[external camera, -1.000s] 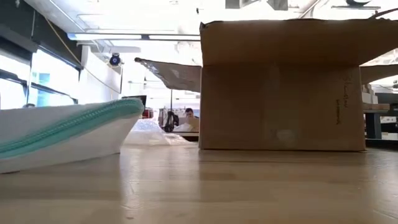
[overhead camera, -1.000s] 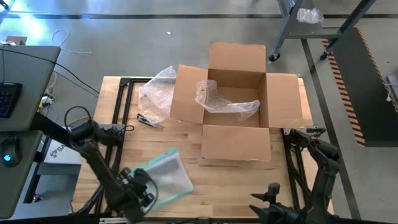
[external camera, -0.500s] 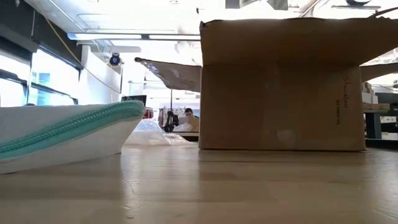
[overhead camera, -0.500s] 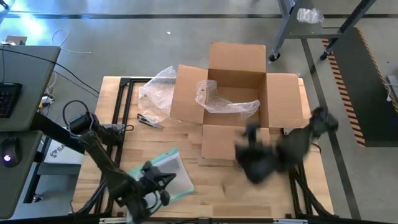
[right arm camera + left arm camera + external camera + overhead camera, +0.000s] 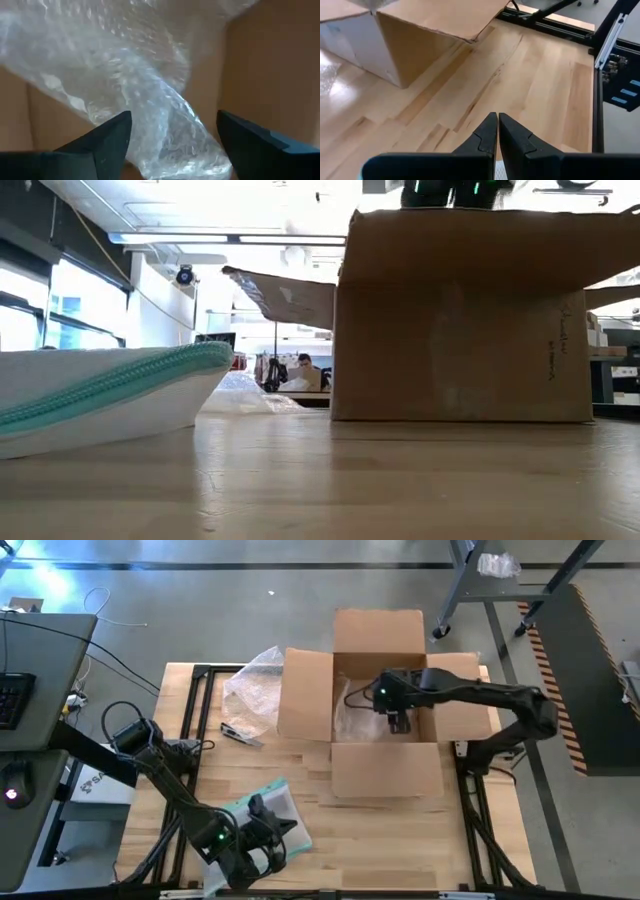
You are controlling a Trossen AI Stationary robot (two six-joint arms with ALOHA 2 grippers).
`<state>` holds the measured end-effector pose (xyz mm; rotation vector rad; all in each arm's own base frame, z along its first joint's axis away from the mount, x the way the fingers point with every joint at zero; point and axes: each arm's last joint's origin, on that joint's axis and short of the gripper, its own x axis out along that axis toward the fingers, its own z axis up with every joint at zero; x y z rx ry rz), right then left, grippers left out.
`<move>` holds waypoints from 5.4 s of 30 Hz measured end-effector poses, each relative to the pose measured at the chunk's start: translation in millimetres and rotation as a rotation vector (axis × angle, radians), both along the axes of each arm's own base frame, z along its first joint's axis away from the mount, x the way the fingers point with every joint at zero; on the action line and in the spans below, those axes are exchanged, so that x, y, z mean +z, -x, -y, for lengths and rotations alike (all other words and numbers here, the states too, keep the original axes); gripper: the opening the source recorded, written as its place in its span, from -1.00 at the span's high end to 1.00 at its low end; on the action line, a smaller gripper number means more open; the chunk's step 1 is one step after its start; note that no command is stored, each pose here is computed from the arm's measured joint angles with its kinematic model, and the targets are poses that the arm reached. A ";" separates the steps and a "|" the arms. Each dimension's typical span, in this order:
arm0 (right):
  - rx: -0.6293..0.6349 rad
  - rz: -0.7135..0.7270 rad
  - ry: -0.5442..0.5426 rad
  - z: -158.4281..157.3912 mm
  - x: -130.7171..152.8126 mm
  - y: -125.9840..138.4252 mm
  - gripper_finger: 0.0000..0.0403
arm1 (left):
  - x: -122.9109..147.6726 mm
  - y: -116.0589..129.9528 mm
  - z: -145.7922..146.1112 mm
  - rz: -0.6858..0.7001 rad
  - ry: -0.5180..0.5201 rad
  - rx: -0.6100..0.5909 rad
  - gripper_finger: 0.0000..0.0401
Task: Unpack boxes
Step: Remove the transparent bubble wrap from the cardboard box, then break down cardboard box until it is fully flat
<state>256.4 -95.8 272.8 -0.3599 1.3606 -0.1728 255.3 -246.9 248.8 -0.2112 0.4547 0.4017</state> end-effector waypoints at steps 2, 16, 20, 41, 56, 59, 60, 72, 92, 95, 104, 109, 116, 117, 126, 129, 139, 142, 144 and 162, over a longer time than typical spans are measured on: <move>0.042 -0.017 -0.074 5.2 -24.1 -2.6 -0.33 | 0.1 -0.1 0.2 -0.006 -0.009 -0.010 1.00; 0.023 -0.065 -0.194 -25.9 -16.9 -27.1 0.98 | 31.2 -2.4 3.6 0.067 -0.065 -0.059 1.00; 0.067 0.272 -0.023 -51.0 66.2 -24.3 0.99 | 67.2 6.6 1.8 0.108 -0.098 -0.118 1.00; 0.257 1.435 -0.058 -7.5 93.0 -172.3 1.00 | 129.4 50.9 -31.1 0.213 -0.403 0.009 1.00; 0.070 1.080 -0.196 59.1 -29.7 -300.1 0.55 | 108.0 63.2 -34.9 0.188 -0.336 0.030 1.00; 0.050 0.991 -0.195 58.2 -38.7 -293.1 0.19 | 100.4 63.1 -34.9 0.190 -0.310 0.036 1.00; 0.047 0.963 -0.199 57.4 -34.4 -289.6 0.07 | 97.9 63.2 -35.0 0.192 -0.295 0.039 1.00; 0.218 0.828 -0.186 -2.3 80.8 -233.3 -0.44 | 83.0 64.4 -34.7 0.192 -0.204 0.048 1.00; 0.438 0.302 -0.112 -281.8 159.6 -19.9 -0.20 | 63.8 15.2 -56.7 -0.190 -0.473 -0.193 0.83; 0.324 0.341 -0.150 -319.1 152.6 3.7 -0.18 | 67.1 -1.1 -65.5 -0.312 -0.640 -0.488 0.62; 0.150 0.594 -0.141 -385.9 140.2 57.2 -0.18 | 63.1 -10.5 -114.6 -0.779 -1.124 -0.718 -0.07; 0.119 0.637 -0.147 -396.1 135.9 64.2 -0.18 | 33.9 -23.0 -160.6 -1.025 -1.155 -0.663 -0.23; 0.035 0.650 -0.181 -399.7 129.6 62.5 -0.18 | -18.7 -62.0 -191.5 -1.022 -1.265 -0.598 -0.15; 0.027 0.650 -0.187 -402.2 127.3 62.5 -0.18 | -19.7 -67.5 -190.1 -1.011 -1.293 -0.528 -0.05; 0.021 0.768 -0.180 -411.5 131.5 76.5 -0.18 | 50.5 -80.8 -130.5 -0.581 -1.128 -0.258 0.96; 0.049 0.829 -0.163 -411.9 140.8 80.6 -0.18 | 109.8 -68.0 -107.1 -0.365 -1.015 -0.164 0.98; 0.127 1.107 -0.078 -399.3 190.4 93.3 -0.18 | 251.8 9.2 -173.1 0.156 -0.205 0.016 1.00; 0.016 1.138 -0.114 -373.8 200.2 96.3 -0.18 | 235.7 18.8 -214.7 0.061 -0.035 0.137 1.00; -0.051 1.116 -0.128 -355.2 201.0 95.9 -0.18 | 214.2 20.8 -233.6 -0.049 0.009 0.233 1.00; -0.190 0.467 -0.103 -293.8 119.3 15.9 -0.18 | 14.4 13.1 -335.4 -0.400 0.334 0.404 0.94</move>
